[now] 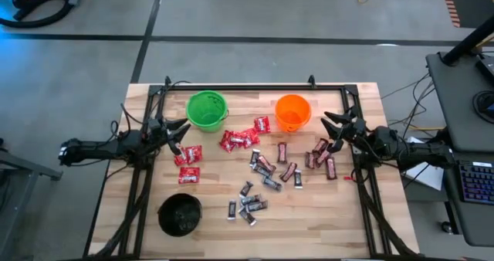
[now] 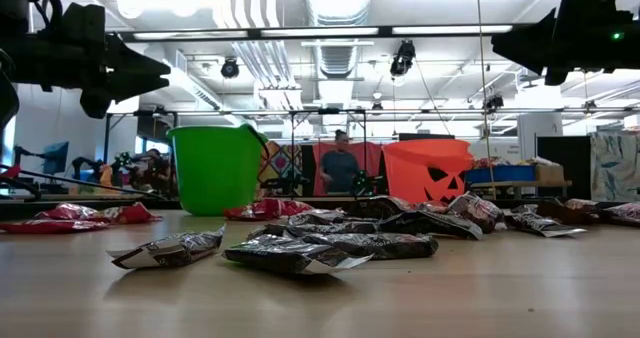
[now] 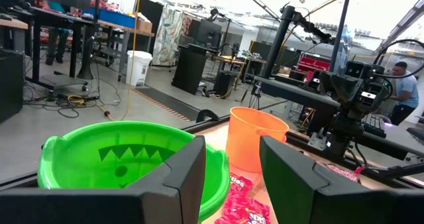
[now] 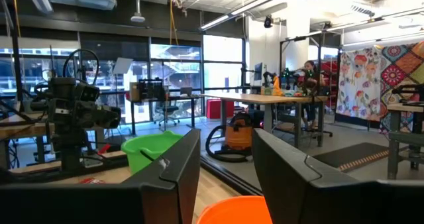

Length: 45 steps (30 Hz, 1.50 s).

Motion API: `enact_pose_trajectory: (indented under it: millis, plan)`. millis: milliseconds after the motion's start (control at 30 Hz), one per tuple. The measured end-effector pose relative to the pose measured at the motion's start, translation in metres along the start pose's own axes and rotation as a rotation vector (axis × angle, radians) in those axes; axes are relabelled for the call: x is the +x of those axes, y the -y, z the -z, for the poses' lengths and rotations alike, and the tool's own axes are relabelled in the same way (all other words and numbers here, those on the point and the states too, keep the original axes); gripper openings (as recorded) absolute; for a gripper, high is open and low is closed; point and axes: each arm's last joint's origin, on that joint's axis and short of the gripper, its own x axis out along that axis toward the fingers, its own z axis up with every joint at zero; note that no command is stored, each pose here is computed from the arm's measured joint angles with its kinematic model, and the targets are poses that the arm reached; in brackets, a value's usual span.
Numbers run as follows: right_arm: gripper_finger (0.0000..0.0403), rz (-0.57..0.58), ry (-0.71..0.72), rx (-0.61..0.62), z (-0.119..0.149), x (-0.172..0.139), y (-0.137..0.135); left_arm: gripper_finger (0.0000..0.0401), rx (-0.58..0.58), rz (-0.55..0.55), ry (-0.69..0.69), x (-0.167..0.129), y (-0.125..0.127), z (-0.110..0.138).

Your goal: Sort candy

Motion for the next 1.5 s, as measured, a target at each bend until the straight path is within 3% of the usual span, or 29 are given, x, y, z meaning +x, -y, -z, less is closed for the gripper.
enact_pose_trajectory:
  millis: [1133,1200,1367,1433,1500]
  plan:
    - [0.0130,-0.001,0.001,0.012,0.000,0.000,0.000,0.0127,0.025,0.000,0.002,0.000,0.000,0.000]
    - [0.0130,-0.006,0.013,0.113,-0.001,0.000,0.000,0.0127,-0.087,0.007,0.026,0.000,0.001,-0.003]
    - [0.0130,0.008,0.012,0.432,-0.006,0.001,0.001,0.0127,-0.504,0.056,0.193,-0.002,0.002,-0.022]
    - [0.0130,-0.002,0.015,0.489,-0.011,0.003,0.000,0.0127,-0.541,0.120,0.262,-0.004,0.003,-0.031]
    - [0.0130,-0.002,0.013,0.500,-0.020,0.007,0.000,0.0127,-0.497,0.208,0.308,-0.006,0.006,-0.039]
